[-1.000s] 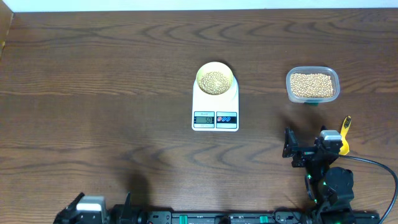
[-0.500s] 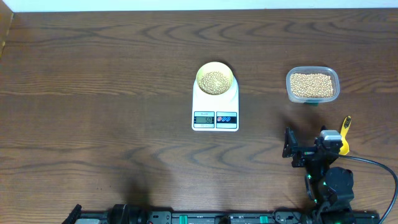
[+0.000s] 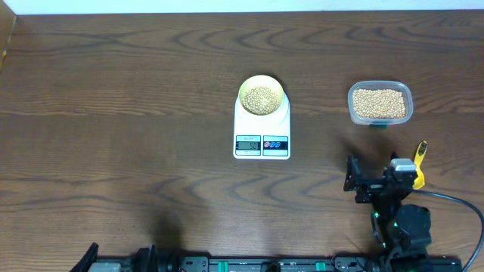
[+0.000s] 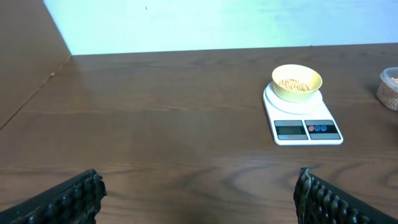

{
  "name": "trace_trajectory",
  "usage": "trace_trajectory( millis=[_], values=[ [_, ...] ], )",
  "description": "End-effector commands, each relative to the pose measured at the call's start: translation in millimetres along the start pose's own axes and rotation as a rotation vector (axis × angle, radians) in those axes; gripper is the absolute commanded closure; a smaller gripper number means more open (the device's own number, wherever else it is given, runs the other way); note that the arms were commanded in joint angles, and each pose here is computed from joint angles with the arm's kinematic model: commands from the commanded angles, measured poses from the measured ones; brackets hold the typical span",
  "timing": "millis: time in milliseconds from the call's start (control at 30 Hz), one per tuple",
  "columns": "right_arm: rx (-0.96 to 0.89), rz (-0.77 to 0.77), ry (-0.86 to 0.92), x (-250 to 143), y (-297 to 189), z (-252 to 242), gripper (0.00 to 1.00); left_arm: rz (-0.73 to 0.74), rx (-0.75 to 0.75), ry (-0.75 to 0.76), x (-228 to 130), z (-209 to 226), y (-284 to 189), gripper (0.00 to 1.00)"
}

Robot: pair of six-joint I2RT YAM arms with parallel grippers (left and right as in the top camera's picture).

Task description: Scoop item into bowl and weigh 50g on scale

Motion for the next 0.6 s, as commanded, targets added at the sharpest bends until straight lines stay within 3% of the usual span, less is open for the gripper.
trace_trajectory(
  millis=[0, 367, 567],
  values=[
    [0.007, -0.077, -0.005, 9.7, -4.5, 0.2, 0.01, 0.008, -0.017, -0.010, -1.1, -2.5, 8.9, 0.01],
    [-0.061, -0.147, 0.010, 12.5, -0.7, -14.5, 0.01, -0.052, -0.011, -0.077, 9.7, -1.7, 34.2, 0.01],
    [-0.063, -0.147, 0.010, 12.6, -0.8, -14.8, 0.01, -0.064, -0.012, -0.182, 5.1, -3.6, 82.3, 0.01]
  ],
)
Point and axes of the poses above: each gripper's point midway between its finger pads, its own y axis out along the fingers, its own z axis along the line the jaws close on, x = y × z, the point moved 7 cm from there along -y, back along the fingers, and after that the axes turned 6 degrees about y, right-handed, at the moved point
